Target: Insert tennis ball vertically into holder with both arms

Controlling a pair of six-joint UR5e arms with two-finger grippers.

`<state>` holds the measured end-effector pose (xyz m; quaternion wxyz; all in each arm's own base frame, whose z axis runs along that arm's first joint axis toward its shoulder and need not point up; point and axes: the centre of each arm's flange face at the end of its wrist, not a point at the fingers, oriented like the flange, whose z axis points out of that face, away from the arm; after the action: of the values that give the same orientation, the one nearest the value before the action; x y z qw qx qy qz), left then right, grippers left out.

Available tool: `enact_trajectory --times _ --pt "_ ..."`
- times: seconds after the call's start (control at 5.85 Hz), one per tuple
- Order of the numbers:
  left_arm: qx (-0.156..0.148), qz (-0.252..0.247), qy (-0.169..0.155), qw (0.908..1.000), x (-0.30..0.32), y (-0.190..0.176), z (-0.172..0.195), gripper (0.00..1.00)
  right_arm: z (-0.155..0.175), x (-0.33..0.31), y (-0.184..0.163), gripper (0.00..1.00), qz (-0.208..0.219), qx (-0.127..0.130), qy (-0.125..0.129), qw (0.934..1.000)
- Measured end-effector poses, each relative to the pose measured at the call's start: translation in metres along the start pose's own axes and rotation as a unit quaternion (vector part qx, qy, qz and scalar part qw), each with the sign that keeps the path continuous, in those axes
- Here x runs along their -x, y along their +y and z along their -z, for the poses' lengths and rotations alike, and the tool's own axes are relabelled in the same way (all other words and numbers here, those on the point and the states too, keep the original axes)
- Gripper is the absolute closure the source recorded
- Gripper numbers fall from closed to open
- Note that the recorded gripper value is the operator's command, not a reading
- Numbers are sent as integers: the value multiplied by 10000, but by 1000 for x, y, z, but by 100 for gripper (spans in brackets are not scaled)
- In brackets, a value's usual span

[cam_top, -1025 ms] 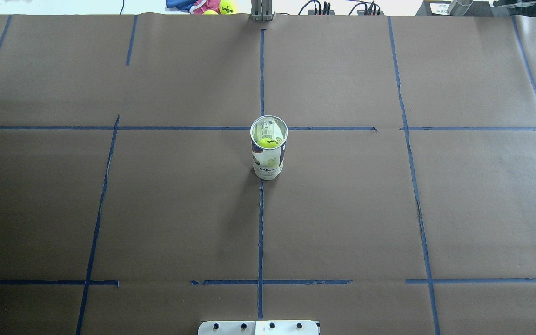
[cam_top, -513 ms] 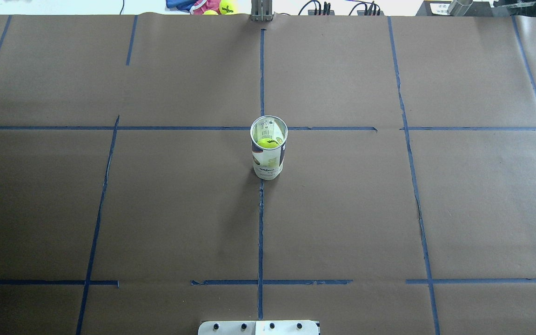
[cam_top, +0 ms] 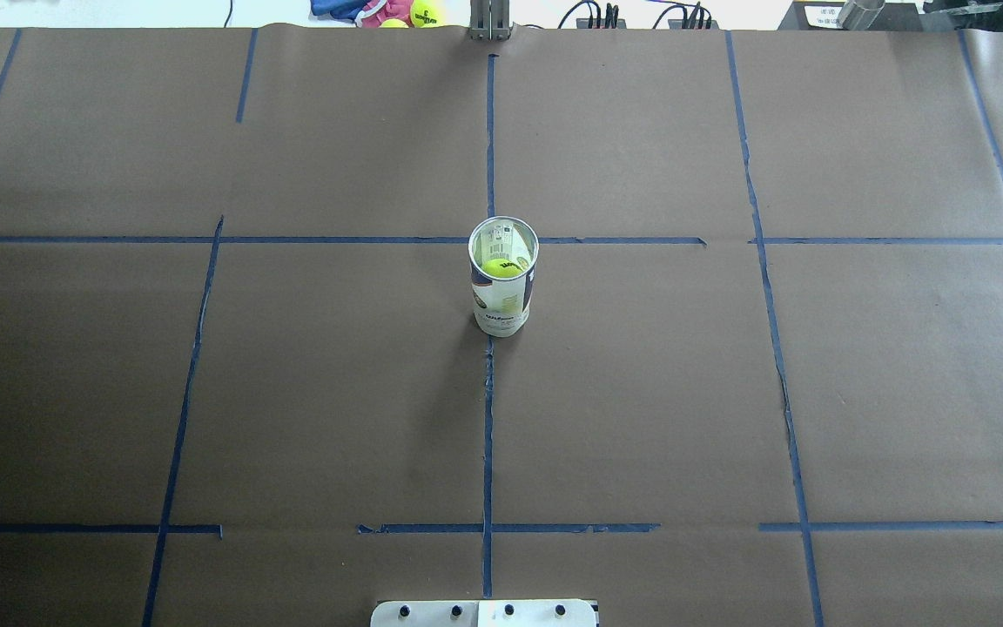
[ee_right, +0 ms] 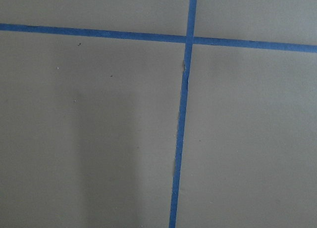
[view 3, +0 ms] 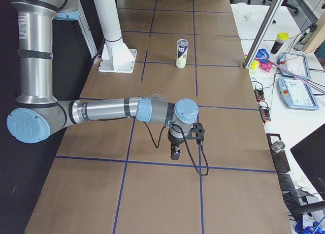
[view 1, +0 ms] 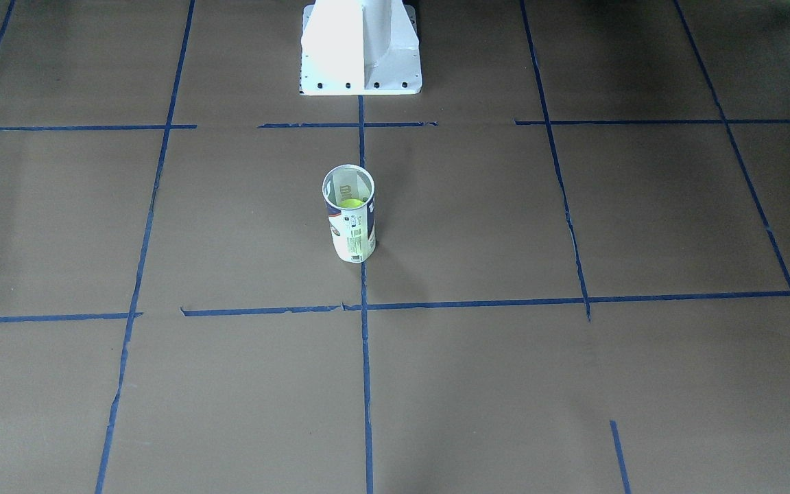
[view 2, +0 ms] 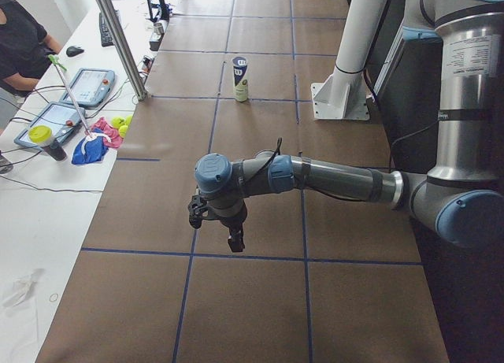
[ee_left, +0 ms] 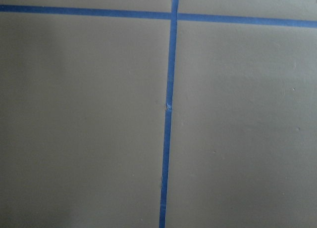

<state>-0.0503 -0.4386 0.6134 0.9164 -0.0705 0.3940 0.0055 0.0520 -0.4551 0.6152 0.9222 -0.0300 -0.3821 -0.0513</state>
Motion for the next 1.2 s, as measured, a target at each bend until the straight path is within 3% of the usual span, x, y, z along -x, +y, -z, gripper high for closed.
enact_trajectory --times 1.2 --pt "-90 -497 26 9987 -2 9 5 0 7 11 30 0 78 -78 -11 9999"
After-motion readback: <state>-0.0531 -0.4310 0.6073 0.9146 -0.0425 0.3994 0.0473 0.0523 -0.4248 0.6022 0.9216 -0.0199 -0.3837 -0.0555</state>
